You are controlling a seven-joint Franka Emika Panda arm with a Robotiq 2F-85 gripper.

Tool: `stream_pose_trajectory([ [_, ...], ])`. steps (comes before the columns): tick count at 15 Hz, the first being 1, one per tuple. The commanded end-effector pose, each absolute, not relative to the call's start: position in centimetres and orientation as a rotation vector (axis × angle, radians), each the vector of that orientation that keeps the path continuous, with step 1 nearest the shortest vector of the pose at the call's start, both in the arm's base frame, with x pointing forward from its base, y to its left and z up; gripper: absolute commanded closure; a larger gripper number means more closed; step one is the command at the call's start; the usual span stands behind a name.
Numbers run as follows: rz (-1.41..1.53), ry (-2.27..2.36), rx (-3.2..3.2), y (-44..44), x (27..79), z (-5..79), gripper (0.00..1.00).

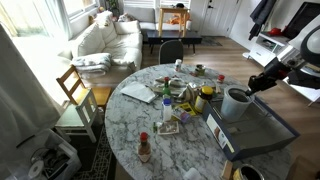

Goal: Move the shoe box to the right then put the container and cup inside

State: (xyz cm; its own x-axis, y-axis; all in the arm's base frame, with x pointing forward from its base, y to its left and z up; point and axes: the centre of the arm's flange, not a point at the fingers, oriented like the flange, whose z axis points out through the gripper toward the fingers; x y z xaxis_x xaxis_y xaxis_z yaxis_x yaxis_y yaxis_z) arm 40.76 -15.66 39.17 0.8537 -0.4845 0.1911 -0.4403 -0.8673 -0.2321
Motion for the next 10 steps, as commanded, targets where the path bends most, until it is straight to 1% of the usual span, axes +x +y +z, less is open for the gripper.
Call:
stream_pose_trajectory([
  [1, -0.287, 0.834, -2.814, -15.2, 41.7, 36.6, 0.98],
  [5, -0.216, 1.026, -2.777, -15.5, 42.0, 34.2, 0.98],
  [10, -0.244, 1.164, -2.737, -15.6, 42.8, 32.4, 0.98],
])
